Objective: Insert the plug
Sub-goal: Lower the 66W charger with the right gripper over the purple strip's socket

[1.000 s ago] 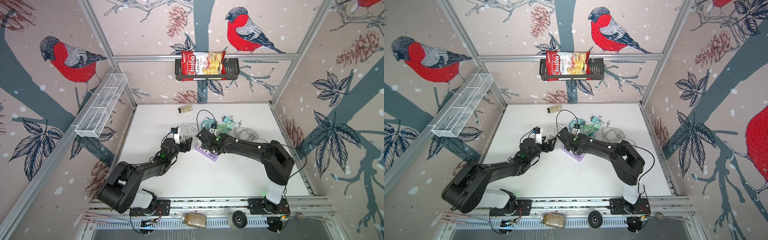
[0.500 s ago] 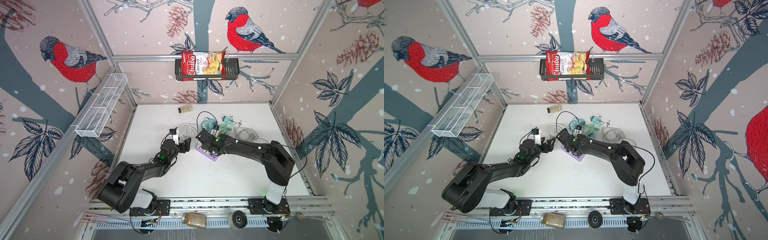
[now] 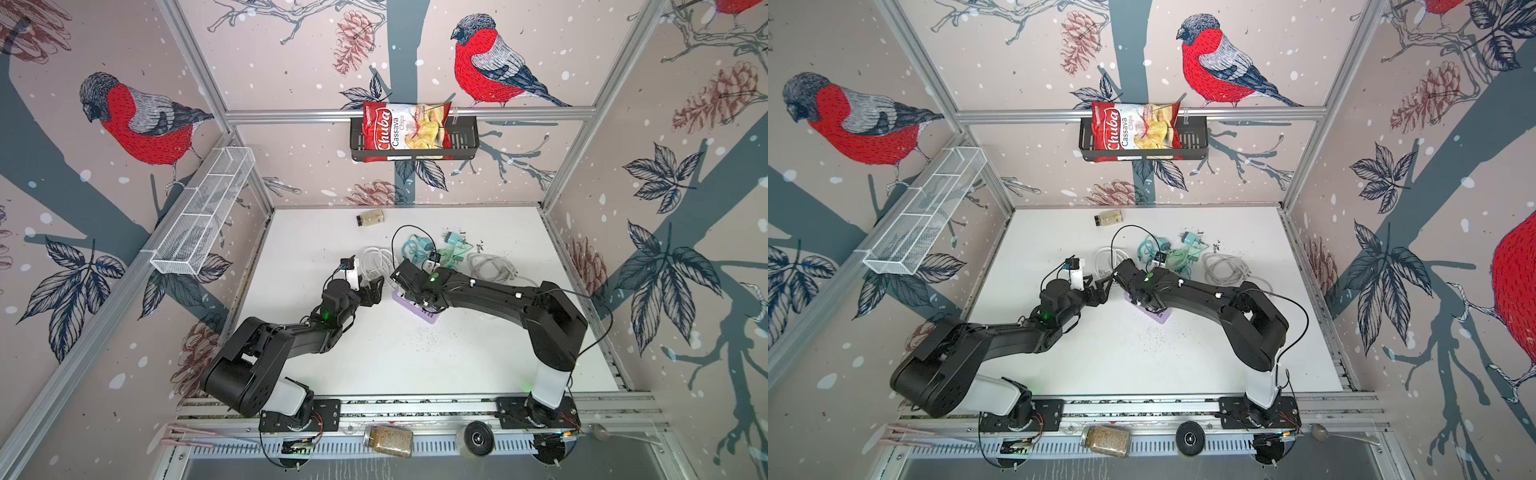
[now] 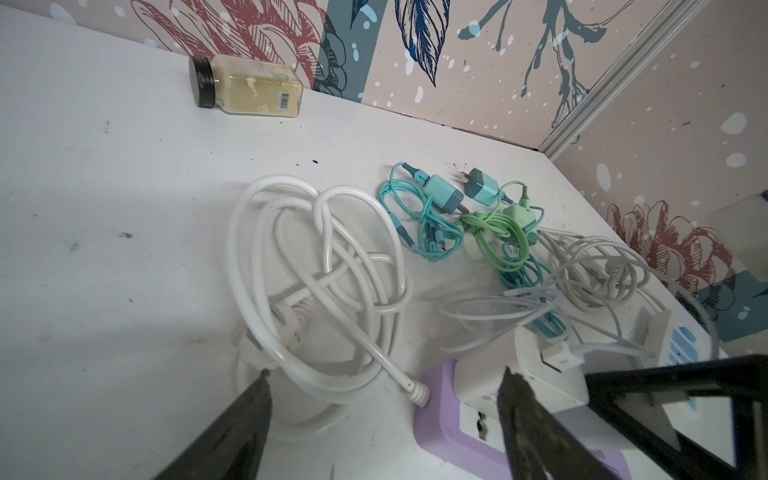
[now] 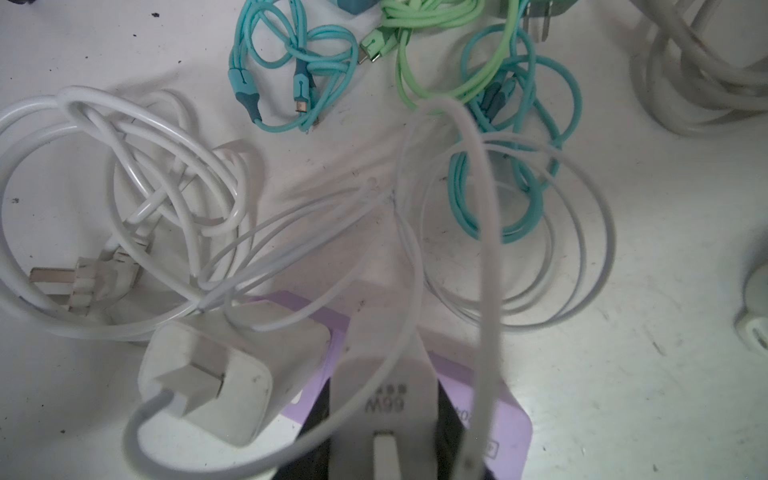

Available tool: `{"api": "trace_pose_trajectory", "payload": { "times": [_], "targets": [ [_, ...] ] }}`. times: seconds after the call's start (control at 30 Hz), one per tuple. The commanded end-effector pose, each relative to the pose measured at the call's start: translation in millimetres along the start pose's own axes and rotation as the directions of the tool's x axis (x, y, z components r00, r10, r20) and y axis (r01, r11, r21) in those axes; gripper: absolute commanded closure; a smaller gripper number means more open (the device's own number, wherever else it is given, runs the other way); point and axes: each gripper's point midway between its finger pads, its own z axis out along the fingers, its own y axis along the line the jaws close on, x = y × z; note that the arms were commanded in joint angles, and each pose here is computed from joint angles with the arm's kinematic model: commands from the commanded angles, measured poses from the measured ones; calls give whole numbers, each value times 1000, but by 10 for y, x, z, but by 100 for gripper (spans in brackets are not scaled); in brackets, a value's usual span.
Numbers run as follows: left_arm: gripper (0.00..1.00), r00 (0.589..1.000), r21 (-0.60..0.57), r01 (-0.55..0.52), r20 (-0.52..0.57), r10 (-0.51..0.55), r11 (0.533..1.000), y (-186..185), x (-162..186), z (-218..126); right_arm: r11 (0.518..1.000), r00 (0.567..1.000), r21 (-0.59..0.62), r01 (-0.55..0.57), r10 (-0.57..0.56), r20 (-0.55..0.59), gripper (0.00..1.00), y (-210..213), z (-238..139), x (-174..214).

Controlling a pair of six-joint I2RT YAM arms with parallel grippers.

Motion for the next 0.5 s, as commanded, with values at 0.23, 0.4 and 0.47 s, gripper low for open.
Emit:
{"api": "trace_pose_trajectory", "payload": {
  "times": [0.23, 0.4, 0.47],
  "targets": [
    [17, 999, 43, 18, 46, -20, 999, -90, -98, -78, 1000, 1000, 26, 14, -14, 6, 100, 89, 141, -24],
    [17, 998, 43, 58, 33, -59, 997, -96, -84, -126, 999, 999, 39, -11, 10, 30, 100, 96, 102, 8],
    [17, 997, 68, 63, 41, -66, 996, -147, -112, -173, 998, 999, 51, -24, 21, 45, 100, 82, 82, 17]
  ]
}}
